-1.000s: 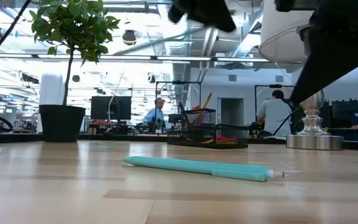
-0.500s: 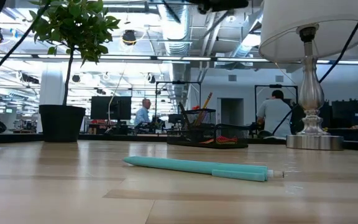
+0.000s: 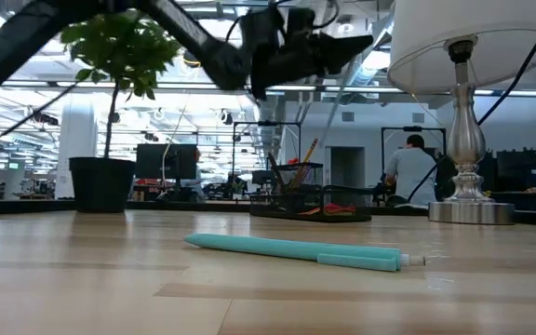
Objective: Pick and place office supplies into organizer
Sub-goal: Put the blue pencil into the desk organizer
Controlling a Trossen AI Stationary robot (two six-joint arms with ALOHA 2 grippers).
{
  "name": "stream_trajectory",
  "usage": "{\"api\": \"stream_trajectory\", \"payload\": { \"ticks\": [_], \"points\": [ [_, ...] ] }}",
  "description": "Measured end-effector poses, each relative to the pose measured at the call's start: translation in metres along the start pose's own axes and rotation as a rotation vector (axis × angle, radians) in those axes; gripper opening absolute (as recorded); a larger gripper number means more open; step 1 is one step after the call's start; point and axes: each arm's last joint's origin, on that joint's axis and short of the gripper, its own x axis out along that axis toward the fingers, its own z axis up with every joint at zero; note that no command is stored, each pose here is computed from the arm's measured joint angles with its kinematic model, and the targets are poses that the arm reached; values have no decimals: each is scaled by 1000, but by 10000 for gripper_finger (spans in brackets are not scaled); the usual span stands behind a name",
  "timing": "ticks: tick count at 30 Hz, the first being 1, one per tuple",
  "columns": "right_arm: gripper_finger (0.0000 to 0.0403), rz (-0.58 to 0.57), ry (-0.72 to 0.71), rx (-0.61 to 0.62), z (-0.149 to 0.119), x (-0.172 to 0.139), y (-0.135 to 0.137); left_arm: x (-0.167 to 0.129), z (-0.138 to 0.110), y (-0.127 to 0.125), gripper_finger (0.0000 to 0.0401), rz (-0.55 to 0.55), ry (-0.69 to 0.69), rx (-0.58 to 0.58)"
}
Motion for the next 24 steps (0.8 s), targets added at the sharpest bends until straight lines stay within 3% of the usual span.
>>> {"api": "stream_trajectory", "payload": {
  "ticks": [8, 12, 17, 21, 24],
  "points": [
    [0, 7, 3, -9, -1, -1, 0, -30, -41, 14, 5, 122, -169, -42],
    [0, 11, 4, -7, -2, -1, 1, -38, -41, 20, 5, 142, -179, -70],
    [0, 9, 4, -9, -1, -1, 1, -39, -24, 20, 5, 127, -248, 4],
    [0, 10, 5, -8, -2, -1, 1, -42, -31, 24, 5, 150, -196, -71],
    [0, 14, 6, -5, -2, -1, 1, -42, -37, 26, 5, 178, -157, -59]
  ]
}}
